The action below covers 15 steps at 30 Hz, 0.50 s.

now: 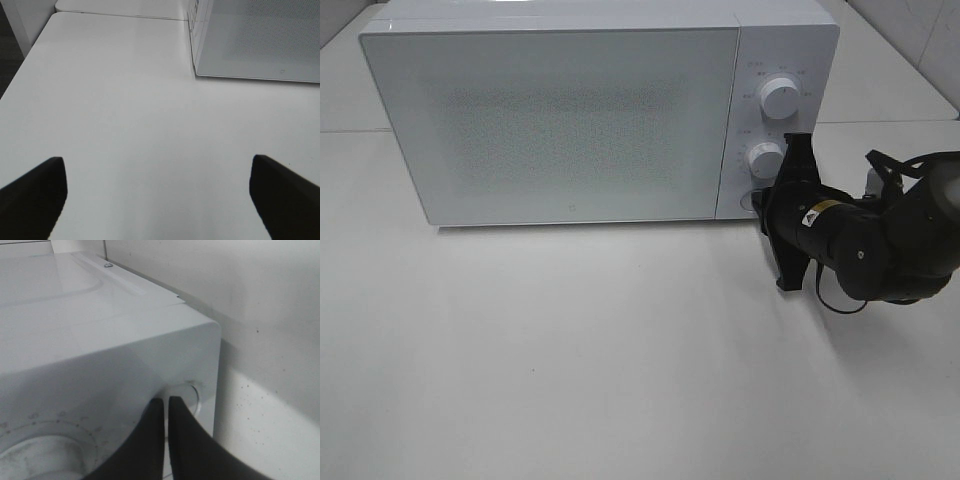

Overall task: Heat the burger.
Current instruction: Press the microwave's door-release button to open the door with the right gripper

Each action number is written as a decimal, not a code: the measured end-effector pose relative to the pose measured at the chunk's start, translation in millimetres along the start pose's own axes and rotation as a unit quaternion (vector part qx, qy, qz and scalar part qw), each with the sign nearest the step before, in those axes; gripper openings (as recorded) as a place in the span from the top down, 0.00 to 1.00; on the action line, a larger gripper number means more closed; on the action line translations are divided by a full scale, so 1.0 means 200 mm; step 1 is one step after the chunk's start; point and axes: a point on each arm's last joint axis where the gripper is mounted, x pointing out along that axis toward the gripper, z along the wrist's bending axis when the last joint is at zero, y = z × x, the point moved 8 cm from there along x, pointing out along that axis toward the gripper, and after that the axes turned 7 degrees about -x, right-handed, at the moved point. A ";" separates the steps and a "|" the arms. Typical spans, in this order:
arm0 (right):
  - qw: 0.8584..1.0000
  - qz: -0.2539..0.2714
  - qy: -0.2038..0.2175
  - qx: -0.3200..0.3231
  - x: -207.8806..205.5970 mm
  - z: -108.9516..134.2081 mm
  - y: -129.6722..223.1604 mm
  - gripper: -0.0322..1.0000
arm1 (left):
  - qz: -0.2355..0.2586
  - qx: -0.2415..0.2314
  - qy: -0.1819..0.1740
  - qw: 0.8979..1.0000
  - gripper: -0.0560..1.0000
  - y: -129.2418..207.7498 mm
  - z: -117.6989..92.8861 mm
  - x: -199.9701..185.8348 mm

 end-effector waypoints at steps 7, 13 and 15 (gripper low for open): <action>1.000 -0.003 0.003 0.001 0.02 0.01 0.00 0.97 | 0.000 0.000 0.000 1.000 0.09 0.00 0.00 0.00; 1.000 -0.012 0.000 -0.001 0.02 0.01 0.00 0.97 | 0.000 0.000 0.000 1.000 0.09 0.00 0.00 0.00; 1.000 -0.016 0.000 0.003 0.02 0.01 -0.01 0.97 | 0.000 0.000 0.000 1.000 0.09 0.00 0.00 0.00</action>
